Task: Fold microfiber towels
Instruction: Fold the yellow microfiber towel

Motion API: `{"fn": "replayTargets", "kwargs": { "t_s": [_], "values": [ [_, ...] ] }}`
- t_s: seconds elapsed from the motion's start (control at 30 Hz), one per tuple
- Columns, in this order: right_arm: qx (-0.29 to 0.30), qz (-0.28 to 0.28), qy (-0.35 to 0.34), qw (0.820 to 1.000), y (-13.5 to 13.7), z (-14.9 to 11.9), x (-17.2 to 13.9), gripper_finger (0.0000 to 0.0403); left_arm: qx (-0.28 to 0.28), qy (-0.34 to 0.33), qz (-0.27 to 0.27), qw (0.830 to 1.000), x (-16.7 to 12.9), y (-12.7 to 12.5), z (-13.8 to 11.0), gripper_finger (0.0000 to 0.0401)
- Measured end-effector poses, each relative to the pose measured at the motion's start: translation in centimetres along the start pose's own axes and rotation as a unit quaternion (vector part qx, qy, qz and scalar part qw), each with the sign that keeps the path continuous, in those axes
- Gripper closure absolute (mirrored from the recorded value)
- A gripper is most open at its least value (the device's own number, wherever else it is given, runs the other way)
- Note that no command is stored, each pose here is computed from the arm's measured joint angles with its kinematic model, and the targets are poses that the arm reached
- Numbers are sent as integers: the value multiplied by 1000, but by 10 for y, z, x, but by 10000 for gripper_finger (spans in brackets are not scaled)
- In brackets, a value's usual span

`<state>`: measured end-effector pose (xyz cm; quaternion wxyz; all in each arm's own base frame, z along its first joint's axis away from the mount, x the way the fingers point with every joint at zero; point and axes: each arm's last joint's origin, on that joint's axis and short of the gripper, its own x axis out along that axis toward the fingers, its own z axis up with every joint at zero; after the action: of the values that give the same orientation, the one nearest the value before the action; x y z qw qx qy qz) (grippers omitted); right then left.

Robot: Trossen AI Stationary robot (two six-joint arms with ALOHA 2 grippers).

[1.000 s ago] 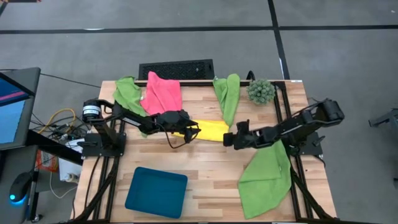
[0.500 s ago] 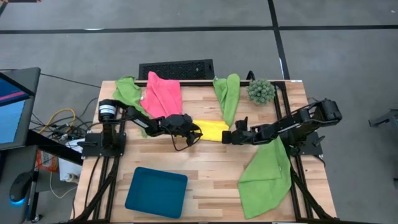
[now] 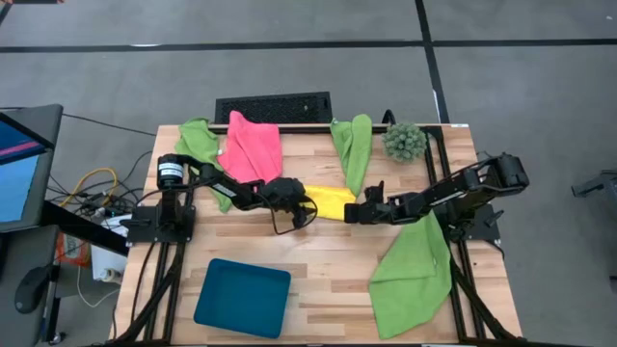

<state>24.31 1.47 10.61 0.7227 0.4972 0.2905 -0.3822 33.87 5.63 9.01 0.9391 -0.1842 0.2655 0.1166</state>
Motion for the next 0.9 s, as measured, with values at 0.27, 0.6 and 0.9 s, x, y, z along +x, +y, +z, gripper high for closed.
{"fn": "replayTargets", "kwargs": {
  "t_s": [0.27, 0.6, 0.9],
  "values": [
    [-11, 2, 8, 1000, 0, 0, 1, 374, -1, 1, 2, 1000, 0, 0, 1, 192],
    [-21, 12, 20, 1000, 2, -1, -1, 351, -6, -22, -31, 999, -9, -4, 16, 230],
    [-23, 13, 19, 999, 2, -1, -1, 394, 3, 14, -20, 1000, -9, -2, 8, 258]
  ]
}}
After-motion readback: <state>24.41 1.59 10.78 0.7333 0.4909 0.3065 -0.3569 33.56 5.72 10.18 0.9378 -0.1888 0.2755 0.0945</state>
